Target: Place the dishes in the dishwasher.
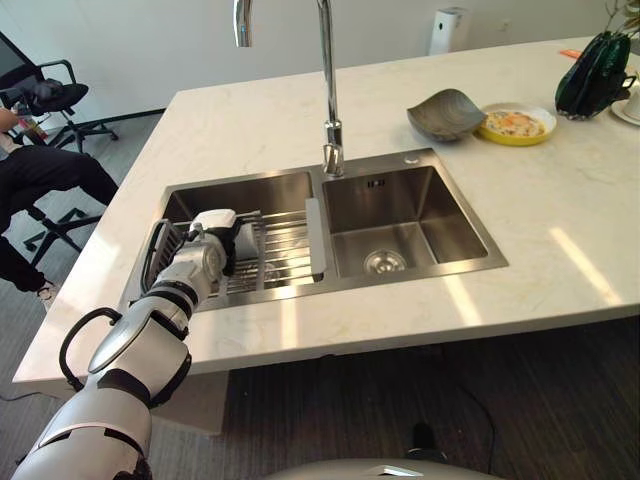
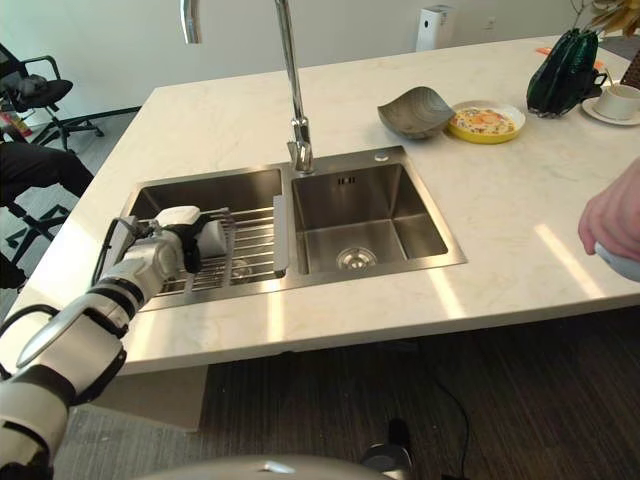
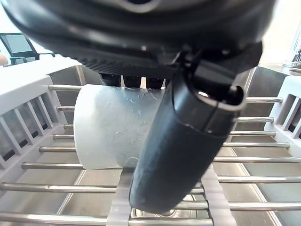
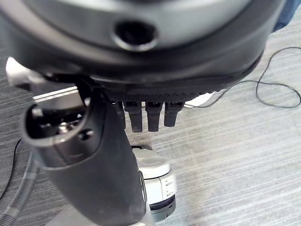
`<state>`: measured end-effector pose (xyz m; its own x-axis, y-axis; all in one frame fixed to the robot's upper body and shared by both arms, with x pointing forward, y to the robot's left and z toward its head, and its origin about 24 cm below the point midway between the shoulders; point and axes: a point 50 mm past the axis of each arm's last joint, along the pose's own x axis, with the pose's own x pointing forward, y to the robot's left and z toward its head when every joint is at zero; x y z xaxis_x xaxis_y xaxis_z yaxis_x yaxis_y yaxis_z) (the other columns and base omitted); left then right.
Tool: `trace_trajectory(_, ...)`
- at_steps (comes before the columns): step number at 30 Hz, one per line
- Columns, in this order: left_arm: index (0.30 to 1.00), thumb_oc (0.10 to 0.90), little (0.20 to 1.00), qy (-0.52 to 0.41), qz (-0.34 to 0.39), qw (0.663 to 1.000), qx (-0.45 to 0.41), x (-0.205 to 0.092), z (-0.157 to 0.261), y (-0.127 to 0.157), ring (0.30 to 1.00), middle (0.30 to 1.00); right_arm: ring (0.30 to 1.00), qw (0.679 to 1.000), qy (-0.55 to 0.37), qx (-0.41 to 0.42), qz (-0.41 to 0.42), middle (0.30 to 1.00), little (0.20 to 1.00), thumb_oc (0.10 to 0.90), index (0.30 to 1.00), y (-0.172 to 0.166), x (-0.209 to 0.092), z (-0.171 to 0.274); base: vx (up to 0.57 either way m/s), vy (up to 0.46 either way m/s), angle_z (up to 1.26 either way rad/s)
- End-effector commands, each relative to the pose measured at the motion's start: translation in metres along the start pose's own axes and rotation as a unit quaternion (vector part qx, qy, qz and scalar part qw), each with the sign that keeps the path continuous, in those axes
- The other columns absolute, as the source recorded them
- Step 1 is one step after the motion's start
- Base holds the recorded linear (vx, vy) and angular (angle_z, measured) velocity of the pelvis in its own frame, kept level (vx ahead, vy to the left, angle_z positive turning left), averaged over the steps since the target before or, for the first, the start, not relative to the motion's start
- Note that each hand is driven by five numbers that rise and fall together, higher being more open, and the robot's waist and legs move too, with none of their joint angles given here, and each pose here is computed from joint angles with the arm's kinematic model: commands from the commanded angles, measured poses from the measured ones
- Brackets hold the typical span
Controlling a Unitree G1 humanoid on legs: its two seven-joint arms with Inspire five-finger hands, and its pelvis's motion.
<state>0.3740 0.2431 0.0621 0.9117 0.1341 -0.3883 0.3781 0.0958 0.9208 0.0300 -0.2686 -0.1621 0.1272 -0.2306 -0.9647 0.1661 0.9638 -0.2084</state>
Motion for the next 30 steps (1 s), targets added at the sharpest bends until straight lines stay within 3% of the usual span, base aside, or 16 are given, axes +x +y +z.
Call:
trace_trajectory(1,0.300,0.400,0.300,0.024,-0.016,1.000,0.009,0.002,-0.005,0.018,0.300,0.300,0.900,0.999,-0.026,0.002,0.030,0.900,0.900,0.800,0.900,0.016,0.002,0.024,0.00,0.000,0.00)
trace_trajectory(7,0.300,0.400,0.300,-0.006,0.002,1.000,0.020,0.003,0.010,0.023,0.300,0.300,0.900,0.999,-0.032,0.004,0.024,0.900,0.900,0.800,0.900,0.013,0.001,0.027,0.00,0.000,0.00)
trace_trajectory(14,0.300,0.400,0.300,-0.127,0.094,0.987,0.025,-0.011,0.037,0.048,0.300,0.300,0.900,0.998,-0.057,0.019,0.014,0.900,0.900,0.800,0.900,0.006,0.000,0.028,-0.01,-0.002,0.04)
trace_trajectory(15,0.300,0.400,0.300,-0.172,0.134,0.976,0.007,-0.023,0.043,0.060,0.300,0.300,0.900,0.998,-0.061,0.027,0.011,0.900,0.900,0.800,0.900,0.004,0.000,0.025,0.00,-0.010,0.05)
trace_trajectory(18,0.300,0.400,0.300,-0.192,0.153,0.969,-0.007,-0.029,0.045,0.065,0.300,0.300,0.900,0.997,-0.063,0.031,0.010,0.900,0.900,0.800,0.900,0.003,-0.001,0.023,0.00,-0.014,0.08)
trace_trajectory(19,0.300,0.400,0.300,-0.236,0.195,0.950,-0.066,-0.044,0.047,0.073,0.300,0.300,0.900,0.997,-0.066,0.045,0.010,0.900,0.900,0.800,0.900,0.004,-0.001,0.020,0.01,-0.014,0.06)
trace_trajectory(22,0.300,0.400,0.300,-0.273,0.221,0.928,-0.123,-0.060,0.048,0.076,0.300,0.300,0.900,0.996,-0.071,0.054,0.010,0.900,0.900,0.800,0.900,0.005,-0.001,0.019,0.03,-0.033,0.15)
trace_trajectory(23,0.300,0.400,0.300,-0.315,0.253,0.891,-0.208,-0.080,0.047,0.078,0.300,0.300,0.900,0.996,-0.072,0.060,0.013,0.900,0.900,0.800,0.900,0.009,-0.001,0.016,0.02,-0.028,0.08)
trace_trajectory(26,0.300,0.400,0.300,-0.326,0.264,0.875,-0.242,-0.088,0.046,0.077,0.300,0.300,0.900,0.995,-0.072,0.061,0.014,0.900,0.900,0.800,0.900,0.010,-0.001,0.015,0.02,-0.028,0.20)
trace_trajectory(29,0.300,0.400,0.300,-0.354,0.315,0.797,-0.375,-0.113,0.033,0.077,0.300,0.300,0.900,0.994,-0.078,0.069,0.024,0.900,0.900,0.800,0.900,0.018,-0.001,0.015,0.07,-0.061,0.16)
trace_trajectory(30,0.300,0.400,0.300,-0.368,0.322,0.751,-0.443,-0.126,0.025,0.075,0.300,0.300,0.900,0.992,-0.088,0.080,0.034,0.900,0.900,0.800,0.900,0.024,-0.001,0.022,0.08,-0.104,0.07)
